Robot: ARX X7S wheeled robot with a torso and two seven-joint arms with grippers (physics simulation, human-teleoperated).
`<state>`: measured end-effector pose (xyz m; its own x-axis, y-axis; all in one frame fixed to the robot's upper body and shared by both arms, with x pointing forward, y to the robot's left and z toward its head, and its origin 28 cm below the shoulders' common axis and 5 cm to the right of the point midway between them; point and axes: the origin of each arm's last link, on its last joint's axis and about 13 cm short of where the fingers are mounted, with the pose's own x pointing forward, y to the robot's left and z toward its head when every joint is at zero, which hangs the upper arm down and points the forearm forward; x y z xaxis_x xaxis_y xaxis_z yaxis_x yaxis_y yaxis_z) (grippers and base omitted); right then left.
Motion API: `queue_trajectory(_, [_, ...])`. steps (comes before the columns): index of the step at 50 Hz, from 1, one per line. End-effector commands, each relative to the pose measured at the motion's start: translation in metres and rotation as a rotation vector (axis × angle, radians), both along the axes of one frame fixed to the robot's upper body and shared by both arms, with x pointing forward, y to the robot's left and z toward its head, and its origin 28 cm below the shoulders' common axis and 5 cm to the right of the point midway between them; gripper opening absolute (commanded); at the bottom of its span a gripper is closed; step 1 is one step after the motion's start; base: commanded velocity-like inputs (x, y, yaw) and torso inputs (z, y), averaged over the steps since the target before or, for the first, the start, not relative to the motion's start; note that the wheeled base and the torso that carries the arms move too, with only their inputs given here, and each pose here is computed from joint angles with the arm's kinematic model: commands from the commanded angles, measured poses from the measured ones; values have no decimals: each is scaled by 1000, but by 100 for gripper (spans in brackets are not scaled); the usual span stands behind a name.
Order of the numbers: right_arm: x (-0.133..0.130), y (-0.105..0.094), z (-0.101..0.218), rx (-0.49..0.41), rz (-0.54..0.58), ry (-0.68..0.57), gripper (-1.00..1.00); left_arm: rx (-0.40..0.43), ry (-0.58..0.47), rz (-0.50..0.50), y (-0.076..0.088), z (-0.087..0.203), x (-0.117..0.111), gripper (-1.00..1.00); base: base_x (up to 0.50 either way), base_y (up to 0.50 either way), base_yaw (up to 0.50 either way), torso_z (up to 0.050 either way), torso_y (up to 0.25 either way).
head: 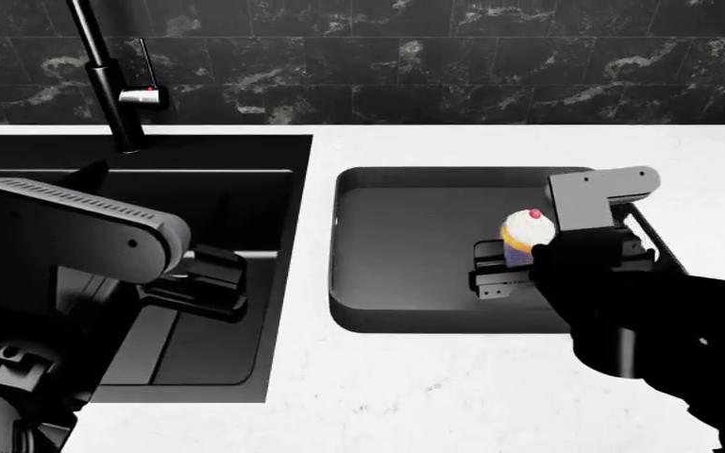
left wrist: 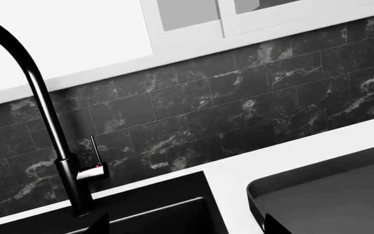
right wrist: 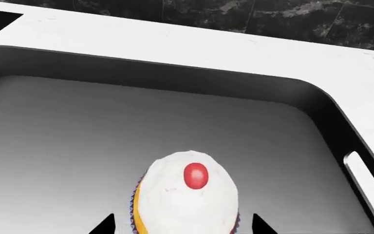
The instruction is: Move the fresh-baked cupcake off the tray onto the counter, and place the bowl used for mixing into the sink.
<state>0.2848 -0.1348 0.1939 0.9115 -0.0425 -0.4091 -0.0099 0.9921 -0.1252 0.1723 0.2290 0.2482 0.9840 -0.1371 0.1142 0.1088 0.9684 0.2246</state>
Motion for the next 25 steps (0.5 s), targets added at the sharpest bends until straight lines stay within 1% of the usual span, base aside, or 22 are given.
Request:
queue_trajectory(1, [4, -1, -3, 7, -11, 2, 100, 0, 0, -1, 0, 0, 1, 100, 0, 0, 0, 0, 0])
queue_trajectory(8, [9, -1, -5, 20, -19, 4, 100, -1, -1, -1, 0, -1, 1, 100, 0, 0, 0, 0, 0])
queue_trajectory(25, [8, -2, -8, 17, -8, 4, 100, 0, 1, -1, 0, -1, 3, 100, 0, 0, 0, 0, 0])
